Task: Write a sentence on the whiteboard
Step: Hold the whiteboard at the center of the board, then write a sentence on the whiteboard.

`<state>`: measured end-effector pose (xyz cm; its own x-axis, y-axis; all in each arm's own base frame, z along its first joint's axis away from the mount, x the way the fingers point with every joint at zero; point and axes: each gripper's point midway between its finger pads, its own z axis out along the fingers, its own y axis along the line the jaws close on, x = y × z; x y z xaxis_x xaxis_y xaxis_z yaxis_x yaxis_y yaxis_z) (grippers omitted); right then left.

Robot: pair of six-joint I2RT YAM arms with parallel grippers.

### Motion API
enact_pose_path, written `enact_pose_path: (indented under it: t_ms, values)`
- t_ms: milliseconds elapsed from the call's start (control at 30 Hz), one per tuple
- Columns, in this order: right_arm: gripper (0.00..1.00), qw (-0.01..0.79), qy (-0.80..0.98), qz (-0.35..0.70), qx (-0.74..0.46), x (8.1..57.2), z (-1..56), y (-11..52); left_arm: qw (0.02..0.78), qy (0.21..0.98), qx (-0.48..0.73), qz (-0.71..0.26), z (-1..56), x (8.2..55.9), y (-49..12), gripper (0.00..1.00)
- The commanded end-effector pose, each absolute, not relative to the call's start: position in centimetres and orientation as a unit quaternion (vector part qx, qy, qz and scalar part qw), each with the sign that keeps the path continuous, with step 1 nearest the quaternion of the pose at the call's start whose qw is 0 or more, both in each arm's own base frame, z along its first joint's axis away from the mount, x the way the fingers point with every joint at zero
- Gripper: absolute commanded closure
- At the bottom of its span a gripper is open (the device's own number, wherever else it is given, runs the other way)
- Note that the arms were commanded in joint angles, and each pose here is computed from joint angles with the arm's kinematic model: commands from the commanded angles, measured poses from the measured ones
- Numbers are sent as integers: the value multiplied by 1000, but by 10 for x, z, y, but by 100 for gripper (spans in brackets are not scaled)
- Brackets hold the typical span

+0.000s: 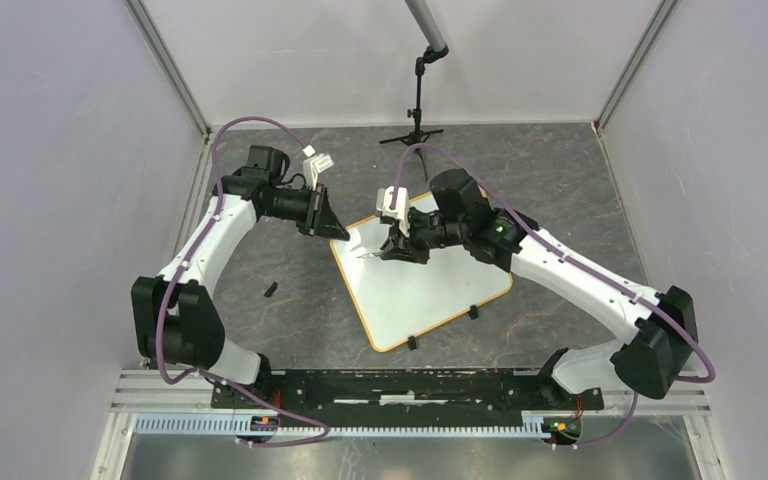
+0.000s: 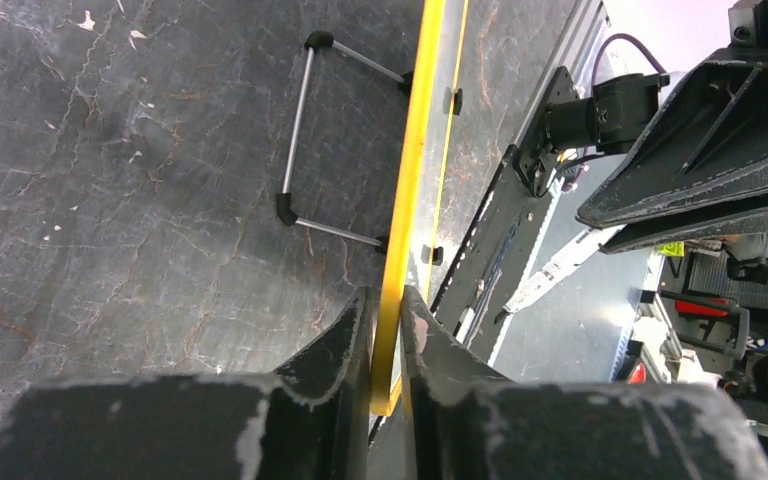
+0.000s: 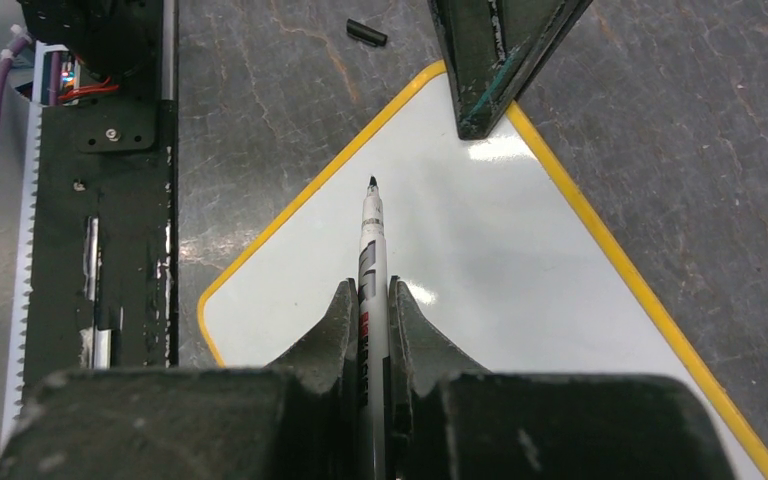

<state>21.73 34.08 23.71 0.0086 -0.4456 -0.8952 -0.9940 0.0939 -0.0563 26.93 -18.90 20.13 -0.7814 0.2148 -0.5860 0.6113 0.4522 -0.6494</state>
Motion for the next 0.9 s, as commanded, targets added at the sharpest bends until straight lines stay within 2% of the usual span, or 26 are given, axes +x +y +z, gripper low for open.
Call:
enact_pose_path:
  t_ms: [0,200,433,867]
  values:
    - [100,454,601,325,-572,236,265,354,240,816,266,-454,213,282,-193,84]
    - [100,457,605,327,-564,244,267,366,242,816,271,-450,213,283,-193,93]
    - [100,450,602,331,-570,240,264,374,245,815,275,-448,212,281,-193,97]
    - [100,443,607,322,-576,240,253,381,249,813,280,-445,213,278,-192,98]
